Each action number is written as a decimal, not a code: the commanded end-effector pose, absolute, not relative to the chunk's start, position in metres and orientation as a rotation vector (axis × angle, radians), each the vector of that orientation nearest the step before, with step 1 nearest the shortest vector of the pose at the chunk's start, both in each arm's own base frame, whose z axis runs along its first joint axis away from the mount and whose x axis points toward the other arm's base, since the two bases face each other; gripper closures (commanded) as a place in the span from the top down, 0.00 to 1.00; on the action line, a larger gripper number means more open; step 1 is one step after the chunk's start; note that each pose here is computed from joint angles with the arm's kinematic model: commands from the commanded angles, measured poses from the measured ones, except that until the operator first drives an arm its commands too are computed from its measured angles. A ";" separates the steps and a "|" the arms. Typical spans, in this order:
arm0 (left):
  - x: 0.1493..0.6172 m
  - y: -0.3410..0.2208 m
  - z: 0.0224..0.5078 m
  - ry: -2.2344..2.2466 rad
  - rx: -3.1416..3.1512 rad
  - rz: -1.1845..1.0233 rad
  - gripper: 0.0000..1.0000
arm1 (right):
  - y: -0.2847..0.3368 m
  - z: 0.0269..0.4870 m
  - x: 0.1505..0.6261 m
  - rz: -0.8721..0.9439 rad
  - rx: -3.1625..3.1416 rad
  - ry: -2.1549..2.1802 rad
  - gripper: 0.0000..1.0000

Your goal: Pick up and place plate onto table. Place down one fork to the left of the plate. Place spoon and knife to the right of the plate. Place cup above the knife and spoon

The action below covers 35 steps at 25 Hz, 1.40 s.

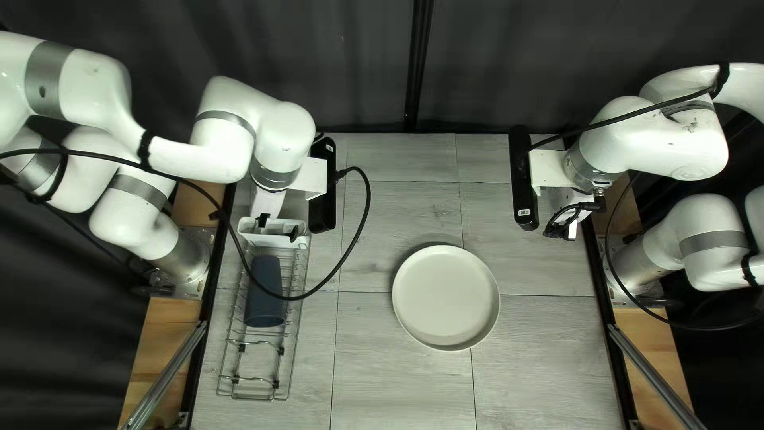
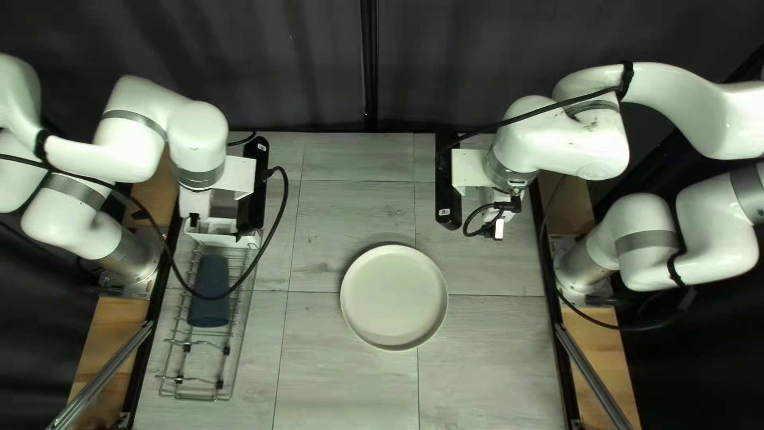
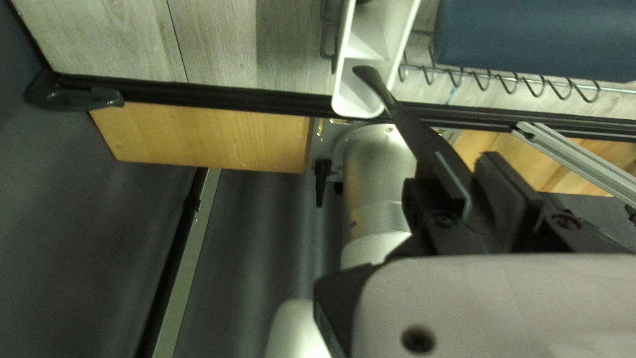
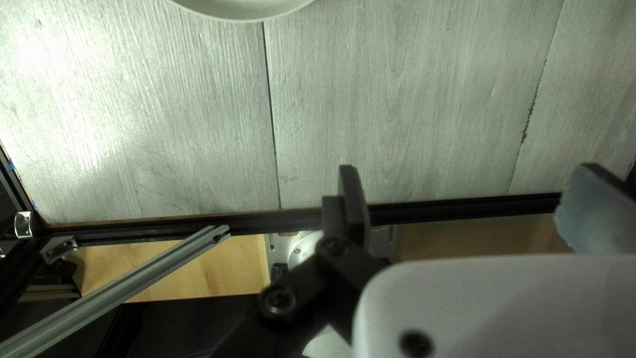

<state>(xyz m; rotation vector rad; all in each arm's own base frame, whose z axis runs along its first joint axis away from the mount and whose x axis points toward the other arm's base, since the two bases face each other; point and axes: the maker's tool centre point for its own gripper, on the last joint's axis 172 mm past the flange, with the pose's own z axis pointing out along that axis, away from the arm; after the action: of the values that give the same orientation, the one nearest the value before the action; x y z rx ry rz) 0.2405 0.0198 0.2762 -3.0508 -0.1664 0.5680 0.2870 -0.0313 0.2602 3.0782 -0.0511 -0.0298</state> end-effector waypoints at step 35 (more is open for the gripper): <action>0.397 -0.001 0.356 -0.063 -3.063 -0.301 0.00 | -0.031 0.260 0.287 -0.030 3.078 -0.051 1.00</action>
<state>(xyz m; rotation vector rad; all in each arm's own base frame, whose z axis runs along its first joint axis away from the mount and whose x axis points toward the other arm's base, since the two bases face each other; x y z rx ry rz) 0.3948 -0.0056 0.3704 -3.0281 -0.0915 -0.2854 0.2870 -0.0313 0.2602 3.0782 -0.0511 -0.0298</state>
